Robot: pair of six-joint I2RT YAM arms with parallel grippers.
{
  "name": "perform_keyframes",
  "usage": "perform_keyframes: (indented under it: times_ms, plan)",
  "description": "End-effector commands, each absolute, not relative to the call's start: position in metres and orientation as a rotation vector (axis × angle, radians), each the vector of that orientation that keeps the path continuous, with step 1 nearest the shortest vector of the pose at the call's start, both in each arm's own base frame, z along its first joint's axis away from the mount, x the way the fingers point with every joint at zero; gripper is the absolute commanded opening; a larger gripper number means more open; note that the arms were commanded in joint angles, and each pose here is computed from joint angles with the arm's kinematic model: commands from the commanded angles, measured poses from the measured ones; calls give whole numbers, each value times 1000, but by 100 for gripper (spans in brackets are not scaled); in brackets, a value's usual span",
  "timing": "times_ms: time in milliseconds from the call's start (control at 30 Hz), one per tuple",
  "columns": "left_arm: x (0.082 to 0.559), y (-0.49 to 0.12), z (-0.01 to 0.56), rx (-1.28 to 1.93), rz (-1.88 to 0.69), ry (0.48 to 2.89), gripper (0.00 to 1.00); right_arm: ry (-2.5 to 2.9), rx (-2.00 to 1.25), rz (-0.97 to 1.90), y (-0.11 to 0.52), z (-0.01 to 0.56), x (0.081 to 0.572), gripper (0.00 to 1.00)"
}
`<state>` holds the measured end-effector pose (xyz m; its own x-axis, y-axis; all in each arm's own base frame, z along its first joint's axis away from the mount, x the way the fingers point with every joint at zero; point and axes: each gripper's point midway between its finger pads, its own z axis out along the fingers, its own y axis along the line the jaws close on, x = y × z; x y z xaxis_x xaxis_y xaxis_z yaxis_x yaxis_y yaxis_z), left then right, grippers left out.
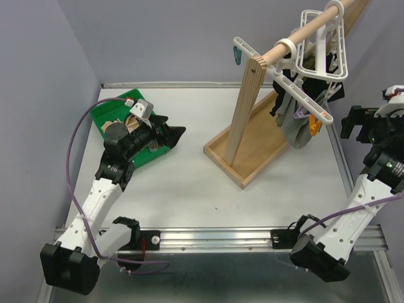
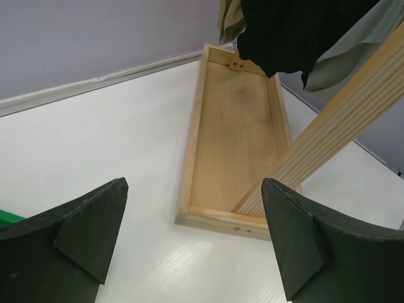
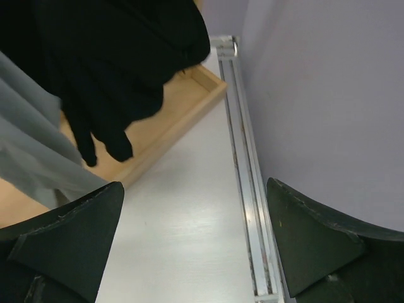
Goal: Remove the underwear clipped to the hanger
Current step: Remove the underwear from the hanger.
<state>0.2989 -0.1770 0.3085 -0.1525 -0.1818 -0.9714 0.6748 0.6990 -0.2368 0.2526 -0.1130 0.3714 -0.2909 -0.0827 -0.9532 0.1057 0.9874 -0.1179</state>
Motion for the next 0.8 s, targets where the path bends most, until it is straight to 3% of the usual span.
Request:
perform_keyframes:
  times_ms: [0,367,767]
  plan:
    - [291,-177,325,437,-774,1486,99,1697,30,-80,-77,438,241,99]
    - [282,-175,330,440,-778,1464,99,1485,13,152,-39,500,243,90]
    - [281,-174,331,439,-778,1460,99,1391,34,309,-34,509,257,86]
